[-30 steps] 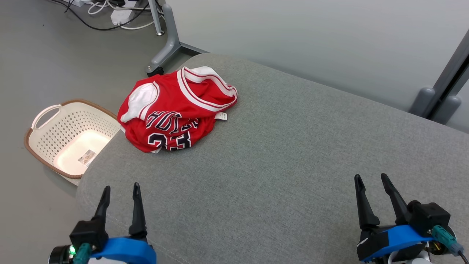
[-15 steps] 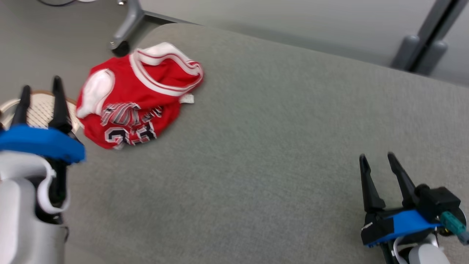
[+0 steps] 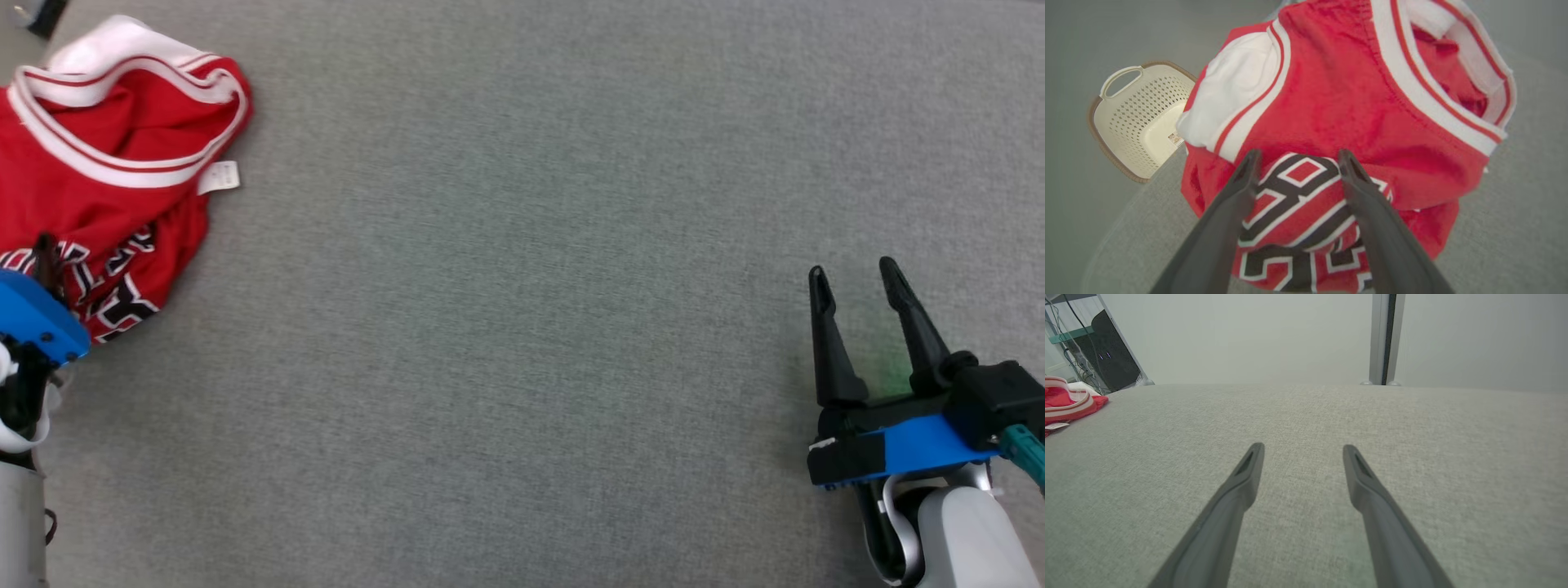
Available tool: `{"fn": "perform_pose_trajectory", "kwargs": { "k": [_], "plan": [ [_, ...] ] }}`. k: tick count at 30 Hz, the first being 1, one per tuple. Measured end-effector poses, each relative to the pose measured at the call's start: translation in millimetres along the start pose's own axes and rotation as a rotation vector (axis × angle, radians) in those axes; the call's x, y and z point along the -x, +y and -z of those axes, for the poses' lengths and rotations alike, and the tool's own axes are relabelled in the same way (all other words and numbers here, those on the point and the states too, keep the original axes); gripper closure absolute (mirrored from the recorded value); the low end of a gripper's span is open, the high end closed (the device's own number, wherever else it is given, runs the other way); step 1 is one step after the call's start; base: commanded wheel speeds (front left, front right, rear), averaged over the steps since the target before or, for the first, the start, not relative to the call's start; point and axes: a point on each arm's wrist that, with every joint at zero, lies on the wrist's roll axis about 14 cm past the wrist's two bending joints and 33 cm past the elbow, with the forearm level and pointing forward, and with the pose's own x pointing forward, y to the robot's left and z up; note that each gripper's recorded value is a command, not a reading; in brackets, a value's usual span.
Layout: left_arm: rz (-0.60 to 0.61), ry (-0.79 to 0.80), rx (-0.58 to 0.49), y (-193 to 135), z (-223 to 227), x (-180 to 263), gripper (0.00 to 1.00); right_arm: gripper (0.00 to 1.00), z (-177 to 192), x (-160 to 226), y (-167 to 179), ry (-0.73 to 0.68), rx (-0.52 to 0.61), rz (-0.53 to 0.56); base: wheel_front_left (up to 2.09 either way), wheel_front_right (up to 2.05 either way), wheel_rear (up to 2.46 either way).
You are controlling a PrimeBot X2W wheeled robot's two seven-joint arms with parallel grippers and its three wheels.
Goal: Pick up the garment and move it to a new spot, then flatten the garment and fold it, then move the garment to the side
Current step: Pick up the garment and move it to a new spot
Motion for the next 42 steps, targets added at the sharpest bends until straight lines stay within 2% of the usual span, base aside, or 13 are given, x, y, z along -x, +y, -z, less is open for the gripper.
{"fn": "perform_pose_trajectory", "kwargs": {
  "k": [3, 6, 7, 8, 12, 16, 19, 24, 25, 27, 34, 38, 42],
  "plan": [
    [-0.052, 0.141, 0.006, 4.9, 31.2, -13.2, 0.0, 0.0, 6.2, 2.6, -12.8, 0.014, 0.0, 0.033, 0.0, 0.0, 0.0],
    [-0.045, 0.19, 0.04, -1.8, 44.3, -18.4, 0.0, 0.0, 8.7, 3.5, -17.7, 0.018, -0.006, 0.046, 0.0, 0.0, 0.0],
    [-0.042, 0.201, 0.035, -3.6, 47.4, -19.7, 0.65, 0.0, 8.8, 3.5, -19.1, 0.018, -0.006, 0.049, 0.0, 0.0, 0.0],
    [-0.034, 0.232, 0.032, -5.6, 53.4, -19.6, 1.0, 0.0, 8.6, 3.4, -19.4, 0.017, -0.007, 0.05, 0.0, 0.0, 0.0],
    [-0.012, 0.281, 0.041, -7.7, 63.9, -15.7, 1.0, 0.0, 4.8, 4.5, -20.3, 0.008, -0.013, 0.055, 0.0, 0.0, 0.0],
    [0.017, 0.236, 0.051, -5.4, 44.5, -6.3, 1.0, 0.0, -7.5, 7.1, -18.0, -0.023, -0.019, 0.054, 0.0, 0.0, 0.0],
    [0.057, 0.134, 0.058, -4.1, 9.9, 7.8, 1.0, 0.0, -22.7, 9.6, -12.4, -0.061, -0.025, 0.046, 0.0, 0.0, 0.0],
    [0.142, -0.141, -0.016, -11.7, -78.3, 48.4, 1.0, 0.0, -45.0, 21.6, 0.5, -0.111, -0.045, 0.026, 0.0, 0.0, 0.0],
    [0.185, -0.245, -0.049, -18.9, -111.5, 70.0, 1.0, 0.0, -52.2, 28.9, 5.9, -0.127, -0.053, 0.018, 0.0, 0.0, 0.0],
    [0.21, -0.297, -0.065, -25.2, -128.6, 81.5, 1.0, 0.0, -54.7, 33.1, 7.2, -0.13, -0.053, 0.018, 0.0, 0.0, 0.0],
    [0.467, -0.665, -0.177, -108.9, -228.4, 181.5, 1.0, 0.0, -74.7, 62.4, -0.5, -0.18, -0.062, 0.057, 0.0, 0.0, 0.0],
    [0.654, -0.761, -0.235, -171.1, -241.2, 229.3, 1.0, 0.0, -79.8, 82.0, -13.1, -0.197, -0.061, 0.103, 0.0, 0.0, 0.0],
    [0.851, -0.753, -0.289, -233.4, -225.5, 259.2, 1.0, 0.0, -84.9, 99.8, -29.9, -0.216, -0.061, 0.16, 0.0, 0.0, 0.0]
  ]
}}
